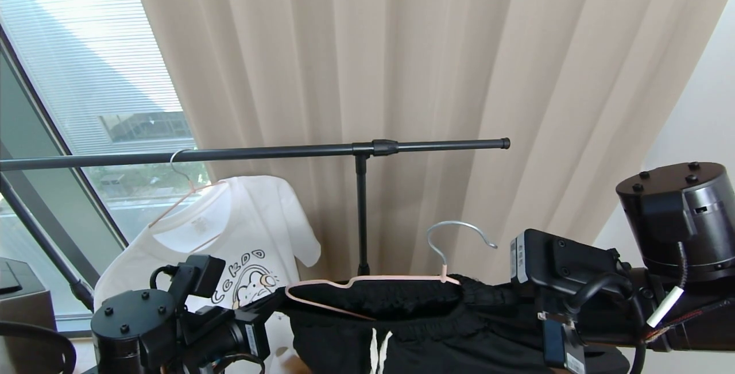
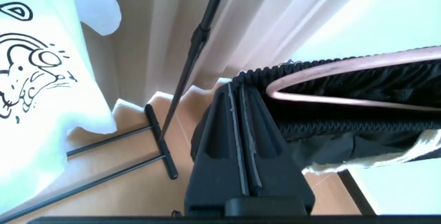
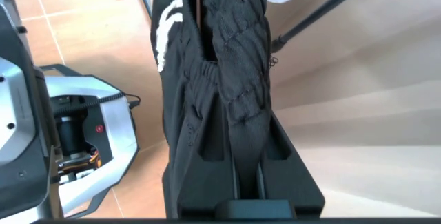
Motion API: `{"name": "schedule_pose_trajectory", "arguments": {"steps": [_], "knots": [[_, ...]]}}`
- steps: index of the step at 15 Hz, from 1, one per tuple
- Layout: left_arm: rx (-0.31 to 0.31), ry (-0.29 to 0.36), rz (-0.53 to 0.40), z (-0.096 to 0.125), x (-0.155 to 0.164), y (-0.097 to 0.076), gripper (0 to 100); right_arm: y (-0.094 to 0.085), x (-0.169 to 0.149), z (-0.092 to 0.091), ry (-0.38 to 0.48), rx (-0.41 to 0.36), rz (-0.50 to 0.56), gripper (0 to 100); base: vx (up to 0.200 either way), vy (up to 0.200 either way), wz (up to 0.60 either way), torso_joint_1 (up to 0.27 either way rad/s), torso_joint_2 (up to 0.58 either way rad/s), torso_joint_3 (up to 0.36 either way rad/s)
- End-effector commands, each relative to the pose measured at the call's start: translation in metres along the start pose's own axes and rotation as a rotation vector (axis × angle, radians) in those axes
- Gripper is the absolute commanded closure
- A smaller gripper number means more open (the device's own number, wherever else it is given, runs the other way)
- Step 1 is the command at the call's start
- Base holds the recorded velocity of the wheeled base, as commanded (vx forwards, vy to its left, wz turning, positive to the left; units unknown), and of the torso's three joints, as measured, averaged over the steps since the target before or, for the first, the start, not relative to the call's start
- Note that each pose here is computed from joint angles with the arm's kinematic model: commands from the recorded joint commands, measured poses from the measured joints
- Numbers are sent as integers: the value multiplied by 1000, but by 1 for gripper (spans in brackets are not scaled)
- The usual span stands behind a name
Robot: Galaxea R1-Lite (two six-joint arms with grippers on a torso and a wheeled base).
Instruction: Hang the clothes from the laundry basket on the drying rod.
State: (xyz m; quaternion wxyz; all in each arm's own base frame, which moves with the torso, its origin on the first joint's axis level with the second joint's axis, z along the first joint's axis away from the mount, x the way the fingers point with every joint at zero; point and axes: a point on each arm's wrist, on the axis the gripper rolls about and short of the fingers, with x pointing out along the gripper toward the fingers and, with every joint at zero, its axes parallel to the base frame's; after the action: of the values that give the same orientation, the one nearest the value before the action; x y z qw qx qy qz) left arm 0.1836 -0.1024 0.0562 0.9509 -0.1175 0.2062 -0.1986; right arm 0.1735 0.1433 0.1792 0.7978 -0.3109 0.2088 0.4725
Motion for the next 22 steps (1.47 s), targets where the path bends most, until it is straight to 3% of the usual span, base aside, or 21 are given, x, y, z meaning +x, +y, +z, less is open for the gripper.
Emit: {"name": "schedule_pose_trajectory", "arguments": {"steps": [1,8,16,19,22], "knots": [[1,-21,-6,4,-3,-1,100,-1,4,-2,24,5,-7,100,0,0,0,0,0,0],[12,-45,13,8,-5,4,100,1,8,-8,66,-34,-21,100,0,0,0,0,0,0],[157,-82,11,20,-11,0,100,-2,16,-11,136,-40,-84,100,0,0,0,0,0,0],[162,-98,12,45,-9,-8,100,-2,16,-11,138,-40,-86,100,0,0,0,0,0,0],[165,8,36,83,-23,-22,100,-3,15,-9,132,-40,-97,100,0,0,0,0,0,0]]}}
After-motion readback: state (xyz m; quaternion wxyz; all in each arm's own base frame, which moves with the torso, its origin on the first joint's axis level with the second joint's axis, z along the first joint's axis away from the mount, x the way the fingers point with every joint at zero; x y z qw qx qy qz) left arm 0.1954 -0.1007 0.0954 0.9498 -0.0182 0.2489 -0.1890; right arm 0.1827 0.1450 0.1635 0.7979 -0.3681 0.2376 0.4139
